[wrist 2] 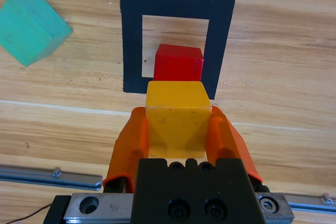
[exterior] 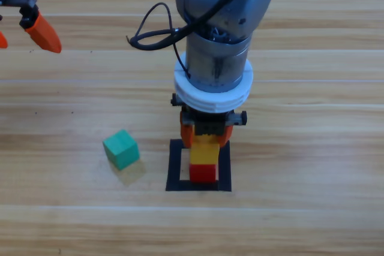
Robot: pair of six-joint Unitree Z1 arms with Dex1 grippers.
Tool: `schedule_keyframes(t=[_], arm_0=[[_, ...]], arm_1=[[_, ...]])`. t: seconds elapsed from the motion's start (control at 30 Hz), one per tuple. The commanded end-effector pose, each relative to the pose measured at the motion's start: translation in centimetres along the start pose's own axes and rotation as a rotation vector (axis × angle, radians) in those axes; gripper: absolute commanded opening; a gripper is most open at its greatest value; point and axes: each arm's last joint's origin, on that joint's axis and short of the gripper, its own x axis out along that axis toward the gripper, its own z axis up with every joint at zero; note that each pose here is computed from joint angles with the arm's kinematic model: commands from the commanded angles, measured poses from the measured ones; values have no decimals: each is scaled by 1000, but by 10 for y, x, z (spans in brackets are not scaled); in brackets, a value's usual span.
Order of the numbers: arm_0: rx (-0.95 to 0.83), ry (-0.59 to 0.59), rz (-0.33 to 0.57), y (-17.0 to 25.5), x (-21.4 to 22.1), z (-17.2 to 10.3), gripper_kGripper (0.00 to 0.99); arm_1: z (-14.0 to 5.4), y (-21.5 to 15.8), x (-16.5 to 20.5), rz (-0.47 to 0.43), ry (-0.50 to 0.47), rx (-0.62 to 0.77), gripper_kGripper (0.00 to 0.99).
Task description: Stack the blocks in the rectangular block: red at the bottom, yellow in the middle, green on top
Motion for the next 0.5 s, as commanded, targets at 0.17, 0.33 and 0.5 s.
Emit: schedule_keyframes(t=[0.17,0.33,0.5], arm_0=[[-30,-16,-16,6,0,-6,990],[-29,-13,-16,6,2,-7,990],[-27,-8,-16,7,4,-7,990]], arm_1=[[-9,14,41,-93,28,-25,163],[-8,14,45,-105,26,-24,163],[-8,15,45,-105,20,-24,163]])
